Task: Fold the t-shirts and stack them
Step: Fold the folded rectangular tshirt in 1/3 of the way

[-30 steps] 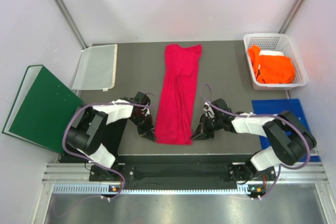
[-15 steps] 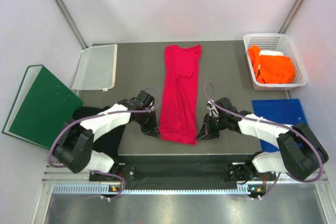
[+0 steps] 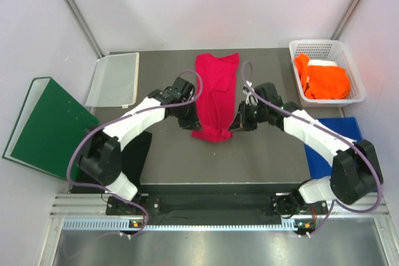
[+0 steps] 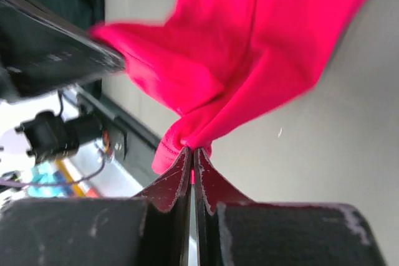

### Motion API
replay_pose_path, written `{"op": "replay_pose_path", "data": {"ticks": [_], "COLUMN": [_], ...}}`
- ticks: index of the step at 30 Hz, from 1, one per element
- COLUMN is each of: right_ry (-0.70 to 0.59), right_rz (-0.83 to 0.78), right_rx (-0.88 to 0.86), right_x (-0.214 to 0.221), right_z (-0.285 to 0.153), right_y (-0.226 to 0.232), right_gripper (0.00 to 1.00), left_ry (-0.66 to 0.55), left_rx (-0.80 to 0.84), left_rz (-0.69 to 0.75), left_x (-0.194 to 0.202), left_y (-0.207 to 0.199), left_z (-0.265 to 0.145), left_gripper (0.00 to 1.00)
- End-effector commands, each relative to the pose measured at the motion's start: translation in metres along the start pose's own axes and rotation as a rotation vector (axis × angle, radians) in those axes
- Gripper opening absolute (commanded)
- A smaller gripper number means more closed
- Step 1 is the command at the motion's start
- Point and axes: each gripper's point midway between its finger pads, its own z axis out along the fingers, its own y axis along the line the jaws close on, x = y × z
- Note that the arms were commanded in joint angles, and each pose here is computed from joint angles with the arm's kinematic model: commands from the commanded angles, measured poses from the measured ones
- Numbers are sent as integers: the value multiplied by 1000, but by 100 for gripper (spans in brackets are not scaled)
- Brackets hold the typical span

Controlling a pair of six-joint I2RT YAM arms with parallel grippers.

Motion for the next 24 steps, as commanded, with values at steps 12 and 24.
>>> {"op": "replay_pose_path", "data": {"ticks": [12,24], "right_ry": [-61,-78], "right_rz": [-141,-111], "right_rx": [162,174], "right_x": [-115,-182], "right_z": [18,51], "right_y": [-35,-65], "right_gripper": [0,0], "left_ry": [-120,-92], "left_rx": [-113,-66], "left_rz": [29,-4], "left_x": [-97,-161], "left_y": [-15,-10], "left_z": [20,55], "left_gripper": [0,0]}}
